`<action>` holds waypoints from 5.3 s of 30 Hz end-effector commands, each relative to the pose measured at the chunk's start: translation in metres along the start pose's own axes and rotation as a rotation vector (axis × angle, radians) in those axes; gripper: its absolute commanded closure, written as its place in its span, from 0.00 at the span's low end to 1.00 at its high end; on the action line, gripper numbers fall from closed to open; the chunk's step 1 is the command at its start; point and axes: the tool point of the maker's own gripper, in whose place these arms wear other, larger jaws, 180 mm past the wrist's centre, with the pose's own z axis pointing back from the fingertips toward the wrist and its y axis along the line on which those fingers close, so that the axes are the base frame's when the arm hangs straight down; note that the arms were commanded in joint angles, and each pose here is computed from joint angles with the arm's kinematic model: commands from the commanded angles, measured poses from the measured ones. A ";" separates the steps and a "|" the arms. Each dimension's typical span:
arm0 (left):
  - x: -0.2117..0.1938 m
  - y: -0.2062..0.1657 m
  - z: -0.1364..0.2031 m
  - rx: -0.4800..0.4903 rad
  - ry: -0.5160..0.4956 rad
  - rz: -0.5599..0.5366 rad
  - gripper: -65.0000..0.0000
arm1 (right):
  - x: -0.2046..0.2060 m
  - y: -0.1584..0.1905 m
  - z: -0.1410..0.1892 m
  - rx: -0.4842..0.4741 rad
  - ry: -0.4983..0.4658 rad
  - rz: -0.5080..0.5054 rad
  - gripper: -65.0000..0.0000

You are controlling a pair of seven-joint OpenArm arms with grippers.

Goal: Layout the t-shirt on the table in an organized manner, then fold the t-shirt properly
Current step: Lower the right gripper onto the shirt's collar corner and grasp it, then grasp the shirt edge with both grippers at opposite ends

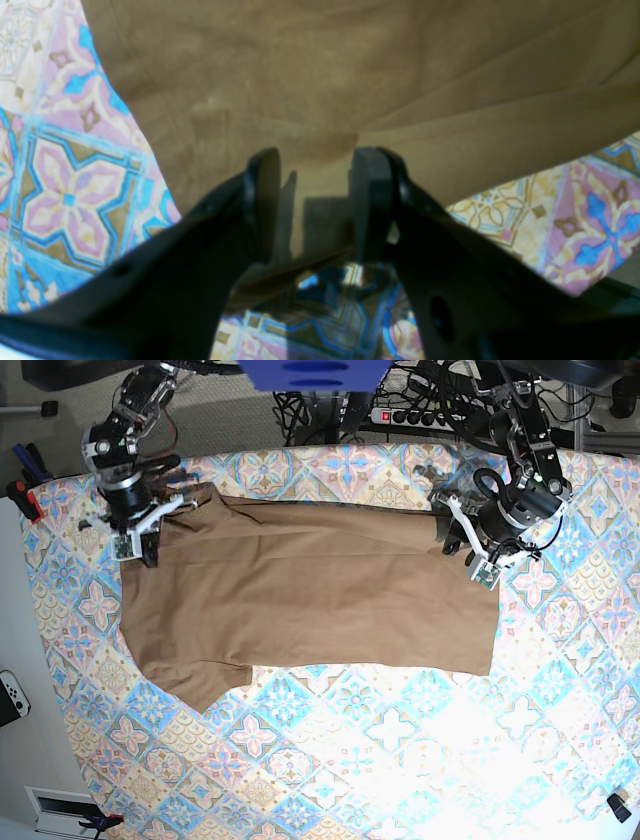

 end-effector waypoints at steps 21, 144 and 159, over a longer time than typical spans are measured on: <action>0.010 0.001 0.003 0.004 -0.038 -0.002 0.63 | -0.034 -0.032 0.016 -0.110 0.183 0.081 0.68; 0.005 -0.002 0.003 -0.004 -0.026 0.003 0.63 | 0.007 -0.061 -0.061 -0.100 0.119 -0.052 0.64; 0.027 -0.016 0.003 -0.045 -0.121 0.043 0.53 | 0.059 -0.083 -0.033 -0.205 -0.007 0.035 0.40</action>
